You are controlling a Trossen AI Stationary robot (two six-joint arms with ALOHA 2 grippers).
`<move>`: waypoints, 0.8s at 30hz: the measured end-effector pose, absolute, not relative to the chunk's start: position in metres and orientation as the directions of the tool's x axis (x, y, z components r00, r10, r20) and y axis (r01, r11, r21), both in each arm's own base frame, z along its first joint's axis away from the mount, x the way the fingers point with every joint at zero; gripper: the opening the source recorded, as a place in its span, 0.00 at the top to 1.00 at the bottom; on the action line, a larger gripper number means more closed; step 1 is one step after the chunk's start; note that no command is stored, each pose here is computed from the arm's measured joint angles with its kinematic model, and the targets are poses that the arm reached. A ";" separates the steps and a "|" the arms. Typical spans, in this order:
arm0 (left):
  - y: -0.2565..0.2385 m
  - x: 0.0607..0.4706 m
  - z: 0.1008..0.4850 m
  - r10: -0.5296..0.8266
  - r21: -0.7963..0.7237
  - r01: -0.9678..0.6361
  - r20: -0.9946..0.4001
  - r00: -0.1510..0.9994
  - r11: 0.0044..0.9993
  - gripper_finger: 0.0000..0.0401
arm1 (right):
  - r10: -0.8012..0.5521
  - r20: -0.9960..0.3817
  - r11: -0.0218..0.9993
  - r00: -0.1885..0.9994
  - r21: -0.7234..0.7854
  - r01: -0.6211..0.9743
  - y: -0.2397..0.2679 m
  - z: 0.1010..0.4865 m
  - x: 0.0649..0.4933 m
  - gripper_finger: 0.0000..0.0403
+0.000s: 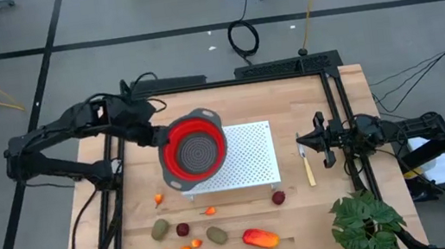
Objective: Pick & Place Fruit
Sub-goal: Put the red strainer bowl on the shelf
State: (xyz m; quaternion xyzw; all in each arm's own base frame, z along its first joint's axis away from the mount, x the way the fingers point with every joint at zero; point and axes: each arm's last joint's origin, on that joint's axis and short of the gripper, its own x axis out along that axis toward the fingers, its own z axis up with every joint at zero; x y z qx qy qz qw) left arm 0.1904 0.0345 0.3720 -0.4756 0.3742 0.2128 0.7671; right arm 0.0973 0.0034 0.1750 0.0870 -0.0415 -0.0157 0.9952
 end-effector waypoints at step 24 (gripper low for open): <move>0.060 0.226 0.340 -0.120 -0.489 -0.674 -0.848 0.516 0.554 0.99 | -0.038 0.080 0.984 0.996 0.178 0.023 0.003 0.175 0.097 1.00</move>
